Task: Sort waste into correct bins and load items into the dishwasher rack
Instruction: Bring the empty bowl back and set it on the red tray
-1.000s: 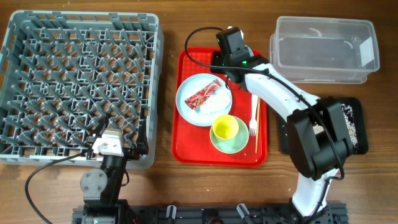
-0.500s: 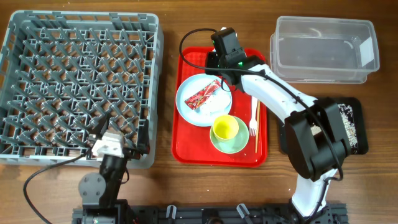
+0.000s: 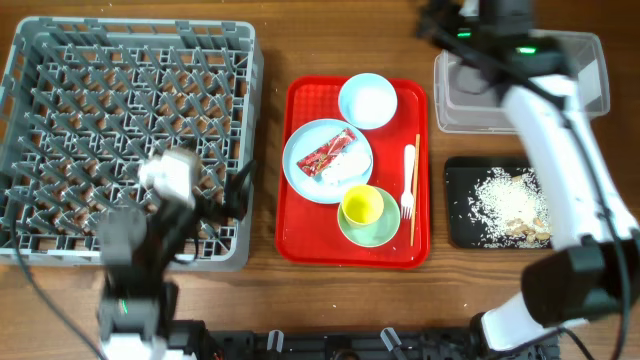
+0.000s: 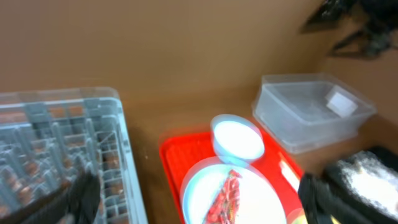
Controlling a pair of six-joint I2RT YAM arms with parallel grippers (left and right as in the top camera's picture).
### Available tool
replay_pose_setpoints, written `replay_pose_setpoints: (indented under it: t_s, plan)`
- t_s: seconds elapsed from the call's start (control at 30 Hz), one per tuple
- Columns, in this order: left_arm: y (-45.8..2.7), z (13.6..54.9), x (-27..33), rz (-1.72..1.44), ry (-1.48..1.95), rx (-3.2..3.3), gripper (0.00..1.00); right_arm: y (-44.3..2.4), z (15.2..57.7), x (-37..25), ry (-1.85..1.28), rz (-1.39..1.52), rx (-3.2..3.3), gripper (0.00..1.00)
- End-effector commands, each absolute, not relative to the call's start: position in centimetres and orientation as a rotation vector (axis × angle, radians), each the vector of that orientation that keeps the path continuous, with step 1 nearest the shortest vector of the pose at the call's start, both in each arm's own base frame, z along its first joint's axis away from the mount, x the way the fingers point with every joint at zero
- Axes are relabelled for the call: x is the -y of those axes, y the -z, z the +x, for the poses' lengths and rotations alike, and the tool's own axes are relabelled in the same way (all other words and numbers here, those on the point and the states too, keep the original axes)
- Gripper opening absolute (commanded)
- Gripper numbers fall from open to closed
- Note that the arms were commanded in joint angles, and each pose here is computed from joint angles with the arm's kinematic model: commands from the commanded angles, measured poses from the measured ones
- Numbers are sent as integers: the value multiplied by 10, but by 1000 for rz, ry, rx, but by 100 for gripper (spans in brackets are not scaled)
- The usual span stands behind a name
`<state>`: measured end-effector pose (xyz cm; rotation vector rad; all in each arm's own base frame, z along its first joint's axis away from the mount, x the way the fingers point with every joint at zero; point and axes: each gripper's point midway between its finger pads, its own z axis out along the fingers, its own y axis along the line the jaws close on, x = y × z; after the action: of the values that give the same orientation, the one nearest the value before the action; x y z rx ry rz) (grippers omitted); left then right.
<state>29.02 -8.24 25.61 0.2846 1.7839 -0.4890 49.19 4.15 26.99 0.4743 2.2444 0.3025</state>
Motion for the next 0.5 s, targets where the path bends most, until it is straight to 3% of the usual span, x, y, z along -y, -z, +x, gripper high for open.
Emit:
replay_pose_setpoints:
  t_s: [0.0, 0.23, 0.47]
  plan:
    - [-285, 335, 110, 406, 686, -1950, 100, -303, 473, 15, -276, 619, -2161, 100]
    - [-308, 409, 139, 412, 970, -2196, 100, -285, 427, 138, -104, 955, -2151, 100]
    - [-290, 416, 189, 496, 655, -2332, 100, -282, 401, 196, -27, 1113, -2087, 100]
